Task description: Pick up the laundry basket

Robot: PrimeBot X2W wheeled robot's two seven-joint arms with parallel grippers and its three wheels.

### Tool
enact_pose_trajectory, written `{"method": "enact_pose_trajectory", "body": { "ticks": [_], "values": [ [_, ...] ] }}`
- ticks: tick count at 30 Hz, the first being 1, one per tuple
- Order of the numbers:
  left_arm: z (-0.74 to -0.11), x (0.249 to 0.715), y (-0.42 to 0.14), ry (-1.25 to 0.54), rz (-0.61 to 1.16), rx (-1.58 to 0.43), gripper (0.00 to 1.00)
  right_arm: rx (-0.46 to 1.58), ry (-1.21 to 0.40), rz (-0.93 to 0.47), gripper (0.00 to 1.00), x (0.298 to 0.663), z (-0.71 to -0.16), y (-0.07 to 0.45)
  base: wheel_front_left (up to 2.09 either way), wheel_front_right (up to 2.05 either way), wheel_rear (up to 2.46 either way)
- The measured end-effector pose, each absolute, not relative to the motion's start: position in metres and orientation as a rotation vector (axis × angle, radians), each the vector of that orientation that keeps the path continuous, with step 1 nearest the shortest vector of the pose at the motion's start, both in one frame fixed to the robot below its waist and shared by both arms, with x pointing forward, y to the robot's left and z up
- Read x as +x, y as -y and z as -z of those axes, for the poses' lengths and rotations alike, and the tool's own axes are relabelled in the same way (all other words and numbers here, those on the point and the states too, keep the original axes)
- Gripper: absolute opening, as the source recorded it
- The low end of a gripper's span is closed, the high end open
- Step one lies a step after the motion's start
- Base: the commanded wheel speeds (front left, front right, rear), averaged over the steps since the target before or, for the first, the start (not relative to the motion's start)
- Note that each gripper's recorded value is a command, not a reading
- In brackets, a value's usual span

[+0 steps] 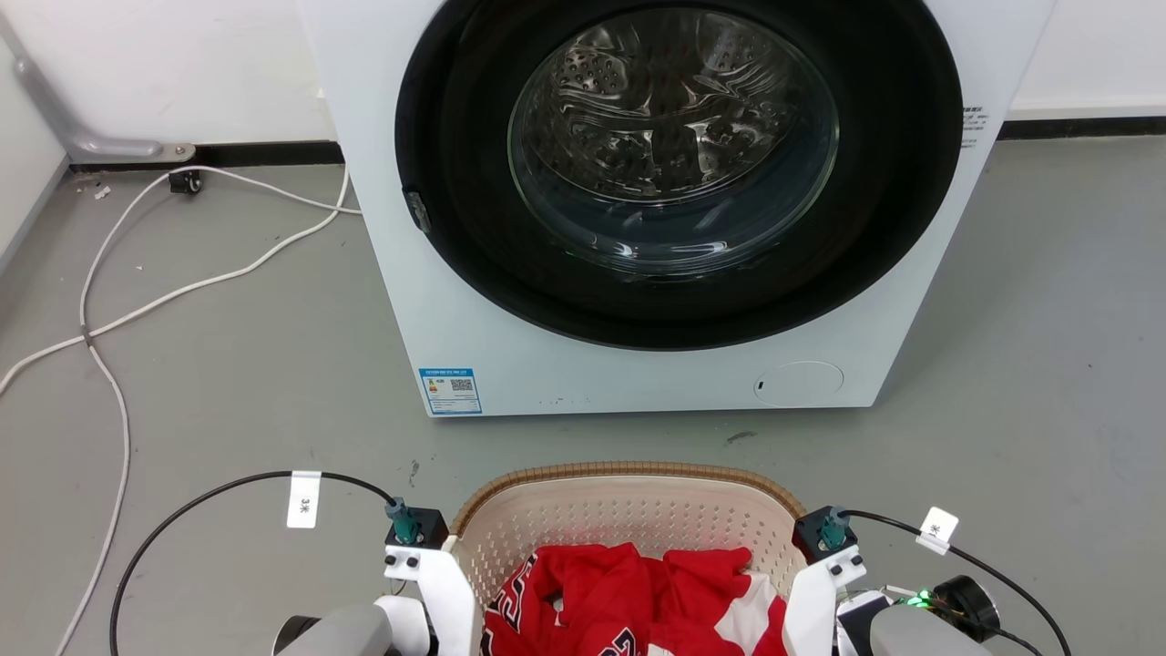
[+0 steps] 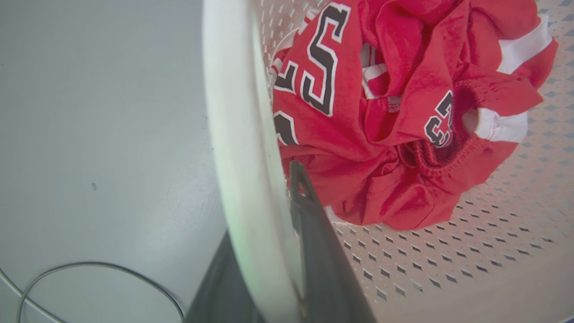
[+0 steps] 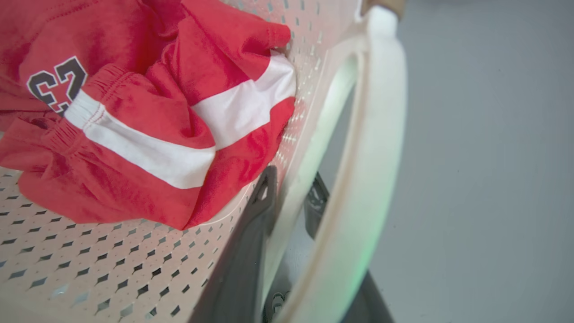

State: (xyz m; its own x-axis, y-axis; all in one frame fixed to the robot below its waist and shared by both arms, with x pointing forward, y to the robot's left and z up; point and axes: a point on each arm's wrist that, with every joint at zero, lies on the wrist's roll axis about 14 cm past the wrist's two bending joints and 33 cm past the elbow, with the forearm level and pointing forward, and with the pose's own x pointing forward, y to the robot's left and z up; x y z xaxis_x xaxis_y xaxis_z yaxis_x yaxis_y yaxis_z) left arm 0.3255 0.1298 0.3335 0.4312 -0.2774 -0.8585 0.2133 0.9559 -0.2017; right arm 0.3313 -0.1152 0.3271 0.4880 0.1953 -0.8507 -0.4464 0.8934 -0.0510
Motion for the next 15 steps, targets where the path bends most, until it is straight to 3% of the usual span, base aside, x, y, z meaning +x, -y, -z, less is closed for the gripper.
{"method": "enact_pose_trajectory", "body": {
  "ticks": [15],
  "values": [
    [-0.3337, 0.3255, -0.1258, -1.071, 0.317, -0.063, 0.0, -0.273, -0.995, -0.39, 0.0, 0.3277, -0.3267, 0.1203, 0.0, 0.0, 0.0]
  ]
}}
